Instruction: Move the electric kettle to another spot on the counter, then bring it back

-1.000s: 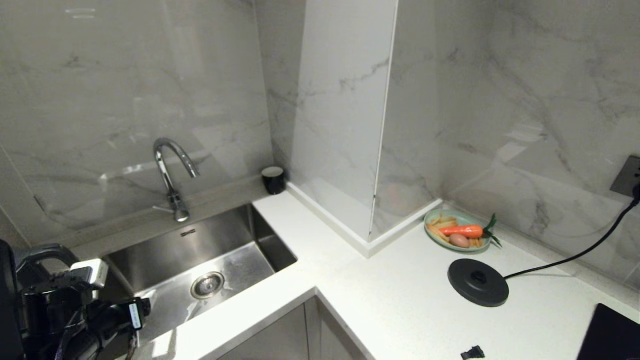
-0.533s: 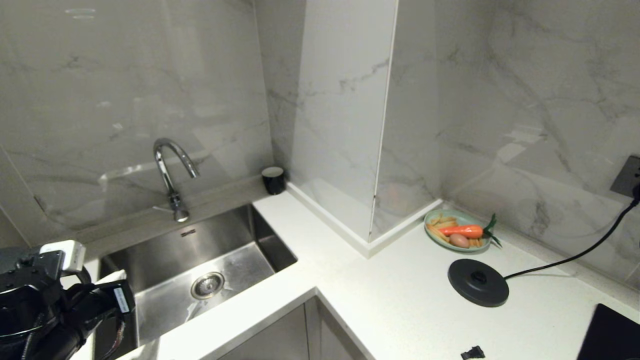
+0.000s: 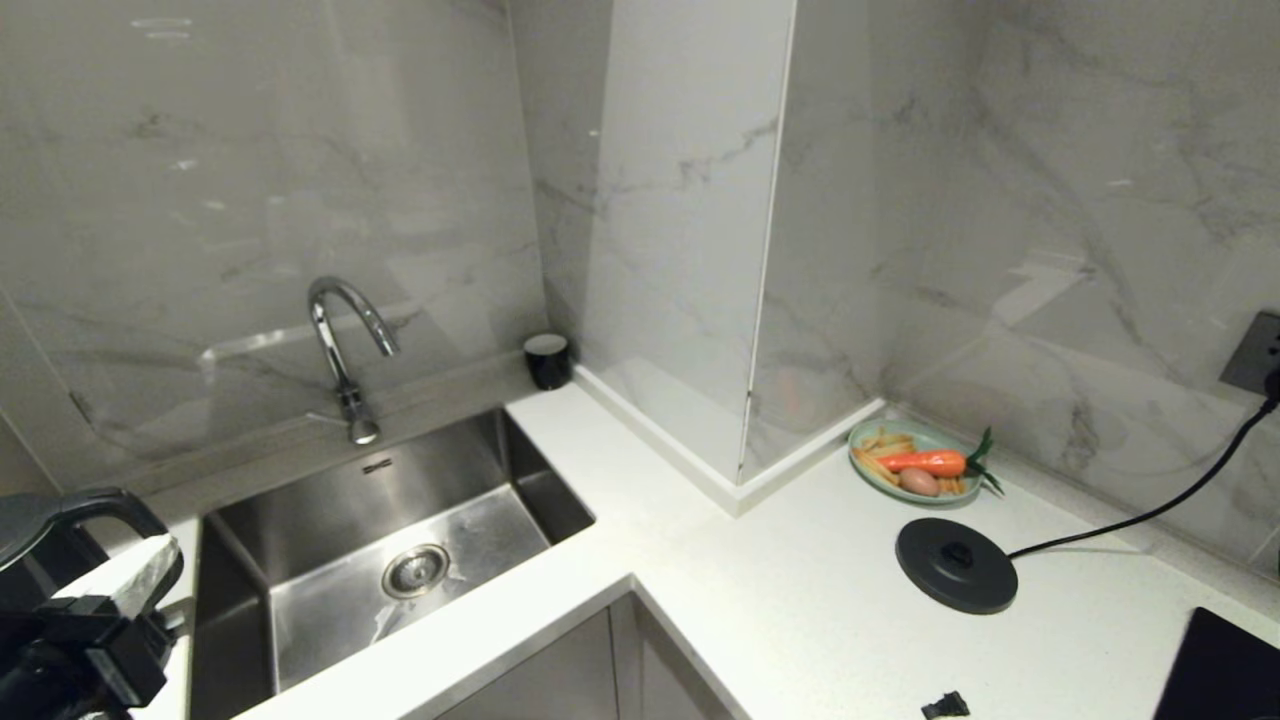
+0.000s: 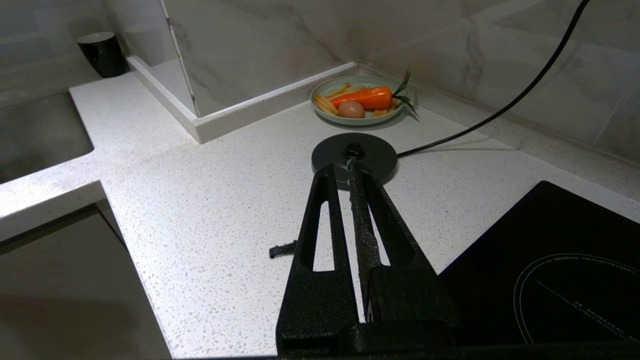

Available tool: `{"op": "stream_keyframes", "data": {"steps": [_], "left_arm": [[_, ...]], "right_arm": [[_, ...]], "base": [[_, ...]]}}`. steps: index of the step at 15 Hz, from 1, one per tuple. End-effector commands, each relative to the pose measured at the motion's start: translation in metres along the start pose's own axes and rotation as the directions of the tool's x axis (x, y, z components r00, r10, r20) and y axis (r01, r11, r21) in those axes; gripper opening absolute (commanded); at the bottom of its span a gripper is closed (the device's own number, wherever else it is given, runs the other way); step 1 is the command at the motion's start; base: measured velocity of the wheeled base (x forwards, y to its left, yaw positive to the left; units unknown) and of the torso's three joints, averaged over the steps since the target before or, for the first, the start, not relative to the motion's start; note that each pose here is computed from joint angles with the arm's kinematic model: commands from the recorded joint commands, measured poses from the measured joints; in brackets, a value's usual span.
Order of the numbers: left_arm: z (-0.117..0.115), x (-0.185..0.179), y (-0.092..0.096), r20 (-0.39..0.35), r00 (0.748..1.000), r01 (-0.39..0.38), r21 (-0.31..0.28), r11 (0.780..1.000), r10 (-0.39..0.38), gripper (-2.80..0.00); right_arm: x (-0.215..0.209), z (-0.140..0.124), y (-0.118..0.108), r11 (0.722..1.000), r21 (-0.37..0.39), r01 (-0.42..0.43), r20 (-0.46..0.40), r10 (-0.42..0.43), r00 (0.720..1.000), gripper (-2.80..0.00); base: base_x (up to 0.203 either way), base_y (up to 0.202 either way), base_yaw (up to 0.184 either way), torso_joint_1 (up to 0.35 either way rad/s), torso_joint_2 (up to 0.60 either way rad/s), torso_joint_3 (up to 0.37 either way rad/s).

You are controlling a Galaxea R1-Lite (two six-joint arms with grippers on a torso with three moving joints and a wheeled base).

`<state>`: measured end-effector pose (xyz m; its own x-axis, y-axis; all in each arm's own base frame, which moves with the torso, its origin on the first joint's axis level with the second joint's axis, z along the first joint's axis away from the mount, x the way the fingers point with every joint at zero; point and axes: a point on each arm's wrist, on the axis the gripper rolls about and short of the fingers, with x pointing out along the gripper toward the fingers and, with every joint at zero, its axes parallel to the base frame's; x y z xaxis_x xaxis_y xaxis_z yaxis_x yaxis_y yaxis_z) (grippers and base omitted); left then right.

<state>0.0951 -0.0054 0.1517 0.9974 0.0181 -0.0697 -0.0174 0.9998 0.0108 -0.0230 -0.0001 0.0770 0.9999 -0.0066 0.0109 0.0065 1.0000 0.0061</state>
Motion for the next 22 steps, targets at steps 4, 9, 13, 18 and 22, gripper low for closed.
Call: {"op": "stream_keyframes", "data": {"steps": [4, 9, 13, 18, 22], "left_arm": [[0.004, -0.106, 0.011, 0.04, 0.999, -0.002, 0.004, 1.0, 0.001, -2.8], [0.025, -0.122, 0.02, 0.077, 0.943, -0.321, -0.036, 0.946, 0.323, -2.8], [0.025, -0.122, 0.021, 0.074, 0.932, -0.353, -0.043, 0.935, 0.355, -2.8], [0.012, -0.131, 0.015, 0.114, 0.931, -0.347, -0.026, 0.937, 0.348, -2.8], [-0.033, -0.14, 0.011, 0.168, 0.971, -0.174, 0.017, 0.985, 0.169, -2.8]], "right_arm": [[0.0, 0.0, 0.0, 1.0, 0.0, 0.0, 0.001, 0.0, 1.0, -2.8], [0.0, 0.0, 0.0, 1.0, 0.0, 0.0, 0.0, 0.0, 1.0, -2.8], [0.0, 0.0, 0.0, 1.0, 0.0, 0.0, 0.0, 0.0, 1.0, -2.8], [0.0, 0.0, 0.0, 1.0, 0.0, 0.001, 0.0, -0.001, 1.0, -2.8], [0.0, 0.0, 0.0, 1.0, 0.0, 0.0, 0.0, 0.0, 1.0, -2.8]], "base": [[0.0, 0.0, 0.0, 0.0, 0.0, 0.0], [0.0, 0.0, 0.0, 0.0, 0.0, 0.0], [0.0, 0.0, 0.0, 0.0, 0.0, 0.0], [0.0, 0.0, 0.0, 0.0, 0.0, 0.0], [0.0, 0.0, 0.0, 0.0, 0.0, 0.0]]}}
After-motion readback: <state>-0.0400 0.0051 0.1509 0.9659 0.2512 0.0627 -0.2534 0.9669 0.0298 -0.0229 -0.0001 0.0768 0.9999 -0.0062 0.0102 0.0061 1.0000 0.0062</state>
